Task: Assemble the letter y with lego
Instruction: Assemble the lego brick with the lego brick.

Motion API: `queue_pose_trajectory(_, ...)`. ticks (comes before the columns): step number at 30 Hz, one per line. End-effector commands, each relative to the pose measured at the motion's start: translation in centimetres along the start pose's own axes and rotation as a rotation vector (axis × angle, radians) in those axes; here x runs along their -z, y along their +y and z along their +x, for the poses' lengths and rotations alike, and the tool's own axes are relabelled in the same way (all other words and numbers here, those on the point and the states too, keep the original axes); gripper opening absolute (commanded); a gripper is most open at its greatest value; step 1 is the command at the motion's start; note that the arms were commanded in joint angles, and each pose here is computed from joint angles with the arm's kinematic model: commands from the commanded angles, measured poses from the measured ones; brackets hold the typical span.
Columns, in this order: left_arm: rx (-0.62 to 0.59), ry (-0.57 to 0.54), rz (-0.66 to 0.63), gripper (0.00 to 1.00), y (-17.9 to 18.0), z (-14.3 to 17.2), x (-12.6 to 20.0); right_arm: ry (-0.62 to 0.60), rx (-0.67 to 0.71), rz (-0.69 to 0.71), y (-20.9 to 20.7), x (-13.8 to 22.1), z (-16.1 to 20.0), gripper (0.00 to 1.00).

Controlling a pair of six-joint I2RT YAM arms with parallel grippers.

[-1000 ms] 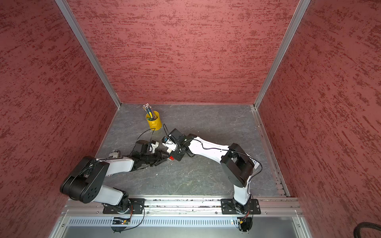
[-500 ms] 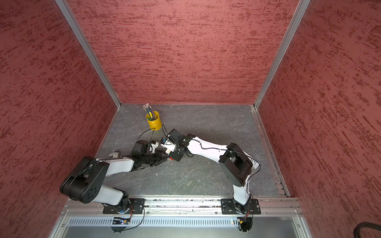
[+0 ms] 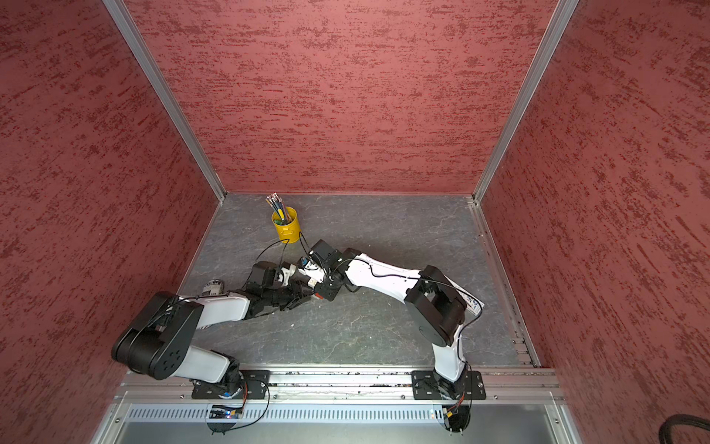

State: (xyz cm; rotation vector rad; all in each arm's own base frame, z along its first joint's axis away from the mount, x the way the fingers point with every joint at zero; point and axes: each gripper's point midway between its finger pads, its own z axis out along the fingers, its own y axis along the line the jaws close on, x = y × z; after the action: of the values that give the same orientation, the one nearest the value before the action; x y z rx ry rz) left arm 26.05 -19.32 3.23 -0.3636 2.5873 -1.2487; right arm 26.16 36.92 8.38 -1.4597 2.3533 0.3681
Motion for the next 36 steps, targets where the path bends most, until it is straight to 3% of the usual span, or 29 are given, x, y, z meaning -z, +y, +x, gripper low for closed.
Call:
queue_pose_trajectory(1, 0.13, 0.062, -0.256, 0.5, 7.07, 3.53, 0.39, 0.065, 0.017, 0.026, -0.24, -1.46, 1.01, 0.28)
queue_pose_trajectory(27, 0.131, 0.059, -0.248, 0.5, 6.95, 3.39, 0.47, 0.075, 0.013, 0.023, -0.02, -1.89, 0.67, 0.28)
queue_pose_trajectory(36, 0.129, 0.042, -0.222, 0.55, 6.27, 2.91, 0.73, 0.064, 0.014, 0.025, 0.04, -1.63, 0.51, 0.28)
